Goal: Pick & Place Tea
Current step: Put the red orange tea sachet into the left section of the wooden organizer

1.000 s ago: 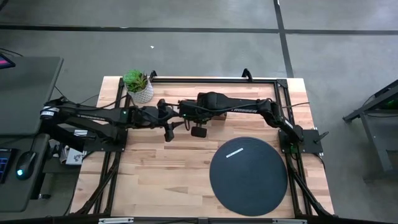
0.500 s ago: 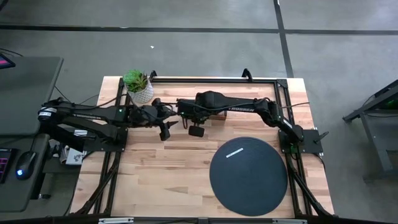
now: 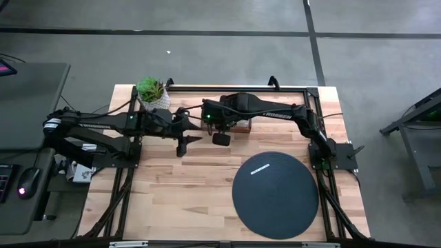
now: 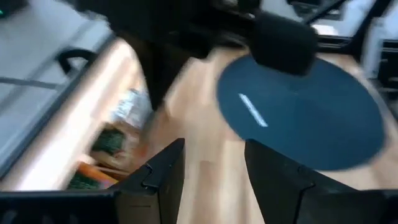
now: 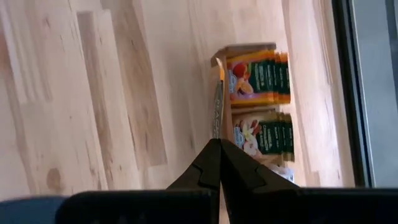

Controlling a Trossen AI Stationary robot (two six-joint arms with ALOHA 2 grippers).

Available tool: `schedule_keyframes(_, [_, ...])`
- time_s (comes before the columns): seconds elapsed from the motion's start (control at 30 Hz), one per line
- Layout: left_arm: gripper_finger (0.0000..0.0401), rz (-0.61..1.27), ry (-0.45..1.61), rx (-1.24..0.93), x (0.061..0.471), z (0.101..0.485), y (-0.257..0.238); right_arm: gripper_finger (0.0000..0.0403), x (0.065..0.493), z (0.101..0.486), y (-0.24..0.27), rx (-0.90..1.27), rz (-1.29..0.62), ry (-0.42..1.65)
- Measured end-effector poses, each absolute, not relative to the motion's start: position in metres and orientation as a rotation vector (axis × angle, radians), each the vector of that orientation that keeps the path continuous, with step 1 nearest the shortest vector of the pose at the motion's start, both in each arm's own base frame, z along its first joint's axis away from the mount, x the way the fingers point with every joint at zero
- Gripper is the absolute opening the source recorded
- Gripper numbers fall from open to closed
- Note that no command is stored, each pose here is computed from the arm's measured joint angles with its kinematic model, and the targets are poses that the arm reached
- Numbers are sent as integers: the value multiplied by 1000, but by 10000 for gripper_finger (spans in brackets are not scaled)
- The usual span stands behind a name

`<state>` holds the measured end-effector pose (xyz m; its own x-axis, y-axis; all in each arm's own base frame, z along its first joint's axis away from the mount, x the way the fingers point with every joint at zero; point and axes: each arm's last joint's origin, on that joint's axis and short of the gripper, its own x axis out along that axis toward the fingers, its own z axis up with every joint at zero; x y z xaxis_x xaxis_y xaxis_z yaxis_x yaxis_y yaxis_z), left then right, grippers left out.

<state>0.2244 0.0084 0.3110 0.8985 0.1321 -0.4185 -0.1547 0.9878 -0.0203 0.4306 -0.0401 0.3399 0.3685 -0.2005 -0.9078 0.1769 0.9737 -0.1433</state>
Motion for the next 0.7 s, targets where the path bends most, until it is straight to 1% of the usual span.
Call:
schedule_keyframes(0.07, [165, 89, 429, -84, 226, 310, 7, 0, 431, 342, -40, -23, -244, 1147])
schedule_keyframes(0.13, [165, 23, 382, -109, 230, 314, 5, 0, 429, 346, -41, -23, -247, 1136])
schedule_keyframes(0.23, [165, -26, 341, -143, 231, 318, 3, 0, 434, 342, -44, -14, -240, 1129])
schedule_keyframes(0.5, [165, -108, 227, -134, 234, 328, 1, 0, 439, 343, -60, 49, -204, 1065])
schedule_keyframes(0.63, [165, -107, 243, -135, 234, 327, 1, 0, 439, 343, -67, 43, -243, 1055])
schedule_keyframes(0.7, [165, -78, 264, -130, 234, 325, 2, 0, 438, 343, -72, 49, -269, 1058])
